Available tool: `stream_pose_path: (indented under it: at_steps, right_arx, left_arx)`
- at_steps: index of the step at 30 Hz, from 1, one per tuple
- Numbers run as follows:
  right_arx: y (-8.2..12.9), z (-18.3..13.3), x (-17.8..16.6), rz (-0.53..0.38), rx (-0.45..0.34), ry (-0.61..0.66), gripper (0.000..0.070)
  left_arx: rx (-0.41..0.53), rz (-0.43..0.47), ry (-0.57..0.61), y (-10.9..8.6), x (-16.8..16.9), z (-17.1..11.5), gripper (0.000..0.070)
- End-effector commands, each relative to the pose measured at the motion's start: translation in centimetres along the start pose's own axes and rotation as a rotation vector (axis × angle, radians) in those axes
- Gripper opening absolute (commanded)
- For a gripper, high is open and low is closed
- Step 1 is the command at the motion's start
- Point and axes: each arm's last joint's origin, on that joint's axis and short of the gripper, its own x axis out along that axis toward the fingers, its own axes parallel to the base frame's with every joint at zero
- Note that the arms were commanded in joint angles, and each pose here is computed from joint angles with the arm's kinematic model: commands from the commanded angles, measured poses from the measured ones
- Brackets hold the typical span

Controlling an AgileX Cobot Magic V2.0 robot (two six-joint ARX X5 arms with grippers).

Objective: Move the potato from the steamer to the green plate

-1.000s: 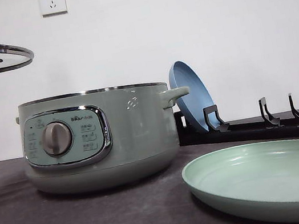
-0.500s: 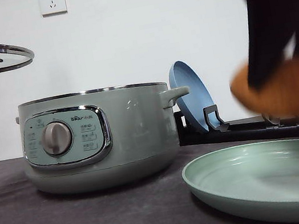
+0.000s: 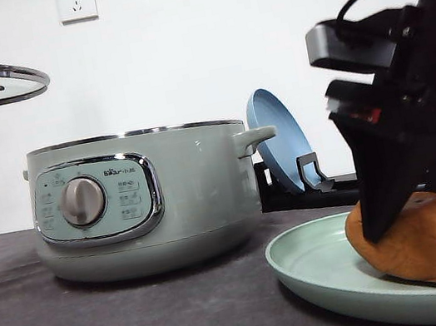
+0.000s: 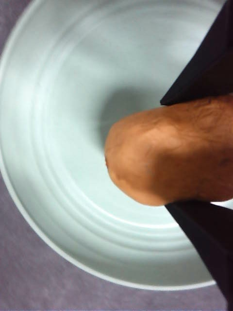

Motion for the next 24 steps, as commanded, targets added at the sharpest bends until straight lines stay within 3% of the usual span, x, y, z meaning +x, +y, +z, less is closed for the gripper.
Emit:
stream_pose_path:
  at_steps: [1, 12, 17, 24]
  right_arx:
    - [0.1, 0.3, 0.4, -0.006, -0.001, -0.007, 0.0265]
    - [0.0, 0.4, 0.5, 0.0, 0.003, -0.01, 0.0275]
    - [0.0, 0.6, 0.3, 0.001, 0.006, -0.018, 0.0465]
    - [0.7, 2.0, -3.3, 0.015, 0.002, -0.077, 0.0514]
  left_arx:
    - [-0.007, 0.002, -0.071, 0.0, -1.2, 0.6, 0.001]
    - [-0.009, 0.002, -0.071, 0.0, -1.2, 0.6, 0.001]
    - [-0.01, 0.002, -0.071, 0.0, -1.2, 0.6, 0.001]
    - [-0.016, -0.001, -0.073, -0.1, -1.2, 0.6, 0.001]
